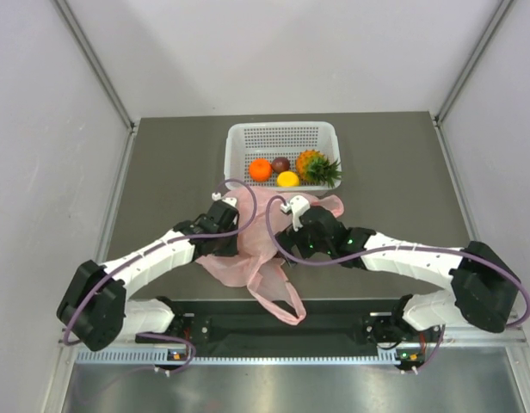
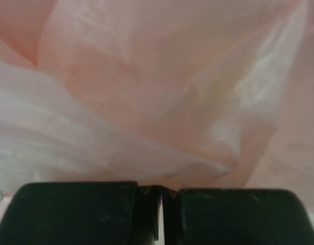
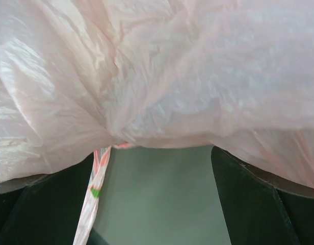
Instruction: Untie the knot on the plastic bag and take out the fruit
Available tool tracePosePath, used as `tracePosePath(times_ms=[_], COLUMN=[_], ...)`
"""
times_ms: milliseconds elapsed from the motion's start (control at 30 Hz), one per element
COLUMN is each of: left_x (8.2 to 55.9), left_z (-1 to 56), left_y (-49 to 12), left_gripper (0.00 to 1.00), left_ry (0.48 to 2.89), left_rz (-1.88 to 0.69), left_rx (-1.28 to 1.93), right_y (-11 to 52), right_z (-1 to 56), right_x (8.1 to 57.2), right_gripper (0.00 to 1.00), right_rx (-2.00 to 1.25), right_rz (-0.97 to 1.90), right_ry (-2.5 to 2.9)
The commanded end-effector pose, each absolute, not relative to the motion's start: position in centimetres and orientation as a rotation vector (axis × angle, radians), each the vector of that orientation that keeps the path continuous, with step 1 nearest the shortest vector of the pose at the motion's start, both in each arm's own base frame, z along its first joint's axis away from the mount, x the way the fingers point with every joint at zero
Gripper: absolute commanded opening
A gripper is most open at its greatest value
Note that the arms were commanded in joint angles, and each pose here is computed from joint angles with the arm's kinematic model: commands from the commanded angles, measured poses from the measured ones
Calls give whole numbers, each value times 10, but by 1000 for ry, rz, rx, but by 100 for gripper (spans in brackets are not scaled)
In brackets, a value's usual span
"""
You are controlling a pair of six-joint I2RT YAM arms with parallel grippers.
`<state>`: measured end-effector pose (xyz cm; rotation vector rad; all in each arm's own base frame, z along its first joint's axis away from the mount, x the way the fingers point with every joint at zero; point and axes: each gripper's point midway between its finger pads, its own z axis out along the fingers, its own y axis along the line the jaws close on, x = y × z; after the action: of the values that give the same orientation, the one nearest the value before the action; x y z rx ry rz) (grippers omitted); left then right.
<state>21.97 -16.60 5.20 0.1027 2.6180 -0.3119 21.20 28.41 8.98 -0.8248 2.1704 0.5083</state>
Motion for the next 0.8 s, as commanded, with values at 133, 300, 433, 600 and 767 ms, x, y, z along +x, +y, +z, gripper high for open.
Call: tracePosePath(times_ms=[133,300,433,600,767], left_x=[233,234,235,235,236], left_z=[39,29,26,25,26], left_y=[-170,-173,-175,-176,-176], left_gripper=[0,0,0,0,0], left_ry=[2580,2603,2611,2613,2610], left_rz=[-333,-350,-366,-380,-386], left_rx=[97,115,127,139,130], right_y=[334,351,361,367,366], right_z=[123,119,107,99,77], right_x=[225,223,225,233,239], right_gripper=[98,98,98,98,93], right_rx=[-927,-976,-999,-980,-967], right_rz=[611,654,653,630,580], right_ry=[1982,1965,1979,1987,2042])
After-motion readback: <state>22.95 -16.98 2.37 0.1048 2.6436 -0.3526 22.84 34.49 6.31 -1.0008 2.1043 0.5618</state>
